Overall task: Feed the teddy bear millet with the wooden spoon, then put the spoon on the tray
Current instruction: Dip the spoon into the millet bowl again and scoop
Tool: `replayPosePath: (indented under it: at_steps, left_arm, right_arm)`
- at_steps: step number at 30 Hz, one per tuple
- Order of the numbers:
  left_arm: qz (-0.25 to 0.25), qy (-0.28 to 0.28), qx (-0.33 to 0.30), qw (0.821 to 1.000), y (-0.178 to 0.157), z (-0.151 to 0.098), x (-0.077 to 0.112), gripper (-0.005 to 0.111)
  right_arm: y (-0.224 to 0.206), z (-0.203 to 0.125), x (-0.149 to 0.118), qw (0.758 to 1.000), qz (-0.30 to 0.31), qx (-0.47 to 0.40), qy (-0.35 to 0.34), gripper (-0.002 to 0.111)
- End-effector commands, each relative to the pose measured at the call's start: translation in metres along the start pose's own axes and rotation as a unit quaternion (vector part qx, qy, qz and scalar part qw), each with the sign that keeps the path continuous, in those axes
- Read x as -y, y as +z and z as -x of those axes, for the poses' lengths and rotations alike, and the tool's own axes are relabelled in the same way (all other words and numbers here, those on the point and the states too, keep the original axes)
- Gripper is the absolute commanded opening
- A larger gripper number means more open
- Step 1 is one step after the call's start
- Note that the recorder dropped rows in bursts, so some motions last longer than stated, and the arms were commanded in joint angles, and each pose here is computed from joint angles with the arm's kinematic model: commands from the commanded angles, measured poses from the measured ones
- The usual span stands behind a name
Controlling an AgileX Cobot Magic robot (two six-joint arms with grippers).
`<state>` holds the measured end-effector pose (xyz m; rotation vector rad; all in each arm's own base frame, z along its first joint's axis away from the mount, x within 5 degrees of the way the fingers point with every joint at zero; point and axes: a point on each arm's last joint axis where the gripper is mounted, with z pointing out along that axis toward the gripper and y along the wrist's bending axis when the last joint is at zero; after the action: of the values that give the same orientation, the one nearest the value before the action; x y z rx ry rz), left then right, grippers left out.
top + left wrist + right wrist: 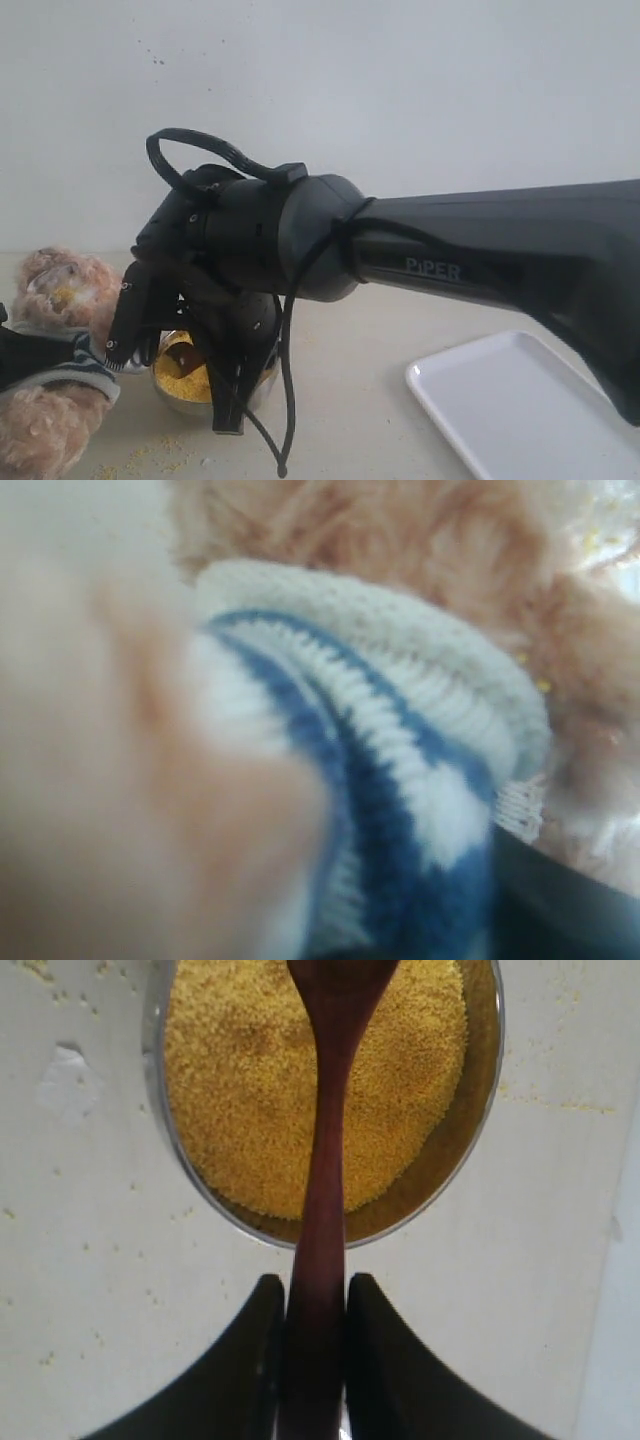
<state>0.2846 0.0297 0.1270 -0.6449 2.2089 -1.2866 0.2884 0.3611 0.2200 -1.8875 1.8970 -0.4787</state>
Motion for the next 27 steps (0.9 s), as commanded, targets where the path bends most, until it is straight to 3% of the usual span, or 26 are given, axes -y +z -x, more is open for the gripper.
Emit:
replayPosePath:
  at_steps: [1,10,16,27]
  left_arm:
    - [-0.023,-0.002,0.004,1.0,-0.001,0.003,0.006,0.004]
    - [-0.023,-0.002,0.004,1.0,-0.001,0.003,0.006,0.004]
    - [-0.023,-0.001,0.004,1.0,-0.001,0.003,0.006,0.004]
    - [-0.023,0.003,0.004,1.0,-0.001,0.003,0.006,0.004]
  right_arm:
    - [-0.002,0.004,-0.001,0.999,0.008,0.021,0.028,0.0]
    - [-0.001,0.001,0.002,0.998,0.009,0.016,0.056,0.0]
    - [0.008,-0.022,0.015,0.994,0.024,-0.032,0.099,0.0]
    - [0.009,-0.021,0.014,0.988,0.046,-0.022,0.145,0.0]
